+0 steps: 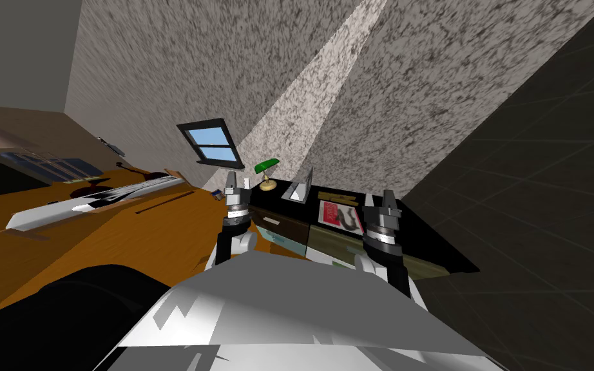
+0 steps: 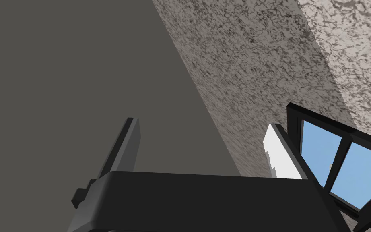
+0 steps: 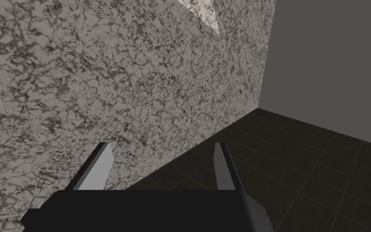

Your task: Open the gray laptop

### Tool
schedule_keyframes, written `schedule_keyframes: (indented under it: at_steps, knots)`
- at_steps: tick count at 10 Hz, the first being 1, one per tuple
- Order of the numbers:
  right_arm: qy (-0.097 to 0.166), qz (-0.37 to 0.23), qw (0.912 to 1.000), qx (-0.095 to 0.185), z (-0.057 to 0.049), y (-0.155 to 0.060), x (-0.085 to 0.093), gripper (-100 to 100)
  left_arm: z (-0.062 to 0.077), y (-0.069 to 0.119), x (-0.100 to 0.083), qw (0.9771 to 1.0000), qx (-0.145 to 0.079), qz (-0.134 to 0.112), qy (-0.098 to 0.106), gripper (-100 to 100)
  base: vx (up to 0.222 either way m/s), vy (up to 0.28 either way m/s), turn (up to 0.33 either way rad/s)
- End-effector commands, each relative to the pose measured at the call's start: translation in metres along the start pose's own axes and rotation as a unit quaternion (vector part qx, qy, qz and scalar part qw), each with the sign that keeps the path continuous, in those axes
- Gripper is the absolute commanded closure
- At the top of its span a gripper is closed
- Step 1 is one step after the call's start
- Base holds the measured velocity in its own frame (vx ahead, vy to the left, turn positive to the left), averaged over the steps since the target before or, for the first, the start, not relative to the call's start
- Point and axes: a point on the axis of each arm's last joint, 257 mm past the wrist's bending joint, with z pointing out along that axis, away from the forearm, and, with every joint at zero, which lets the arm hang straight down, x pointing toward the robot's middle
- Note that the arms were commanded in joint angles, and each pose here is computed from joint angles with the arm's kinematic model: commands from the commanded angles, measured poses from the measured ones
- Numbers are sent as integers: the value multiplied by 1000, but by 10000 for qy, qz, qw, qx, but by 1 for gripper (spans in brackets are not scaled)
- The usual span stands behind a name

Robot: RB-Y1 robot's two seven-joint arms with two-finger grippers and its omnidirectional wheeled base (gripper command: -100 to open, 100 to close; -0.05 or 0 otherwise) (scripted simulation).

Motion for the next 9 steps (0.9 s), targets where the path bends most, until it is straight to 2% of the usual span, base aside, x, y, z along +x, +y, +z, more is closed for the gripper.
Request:
schedule_keyframes:
  at_steps: [1,9]
  knots:
    - [0,0,10000,0,0,0,0,0,0,0,0,10000,0,0,0,0,0,0,0]
    - [0,0,10000,-2,0,0,0,0,0,0,0,10000,2,0,0,0,0,0,0]
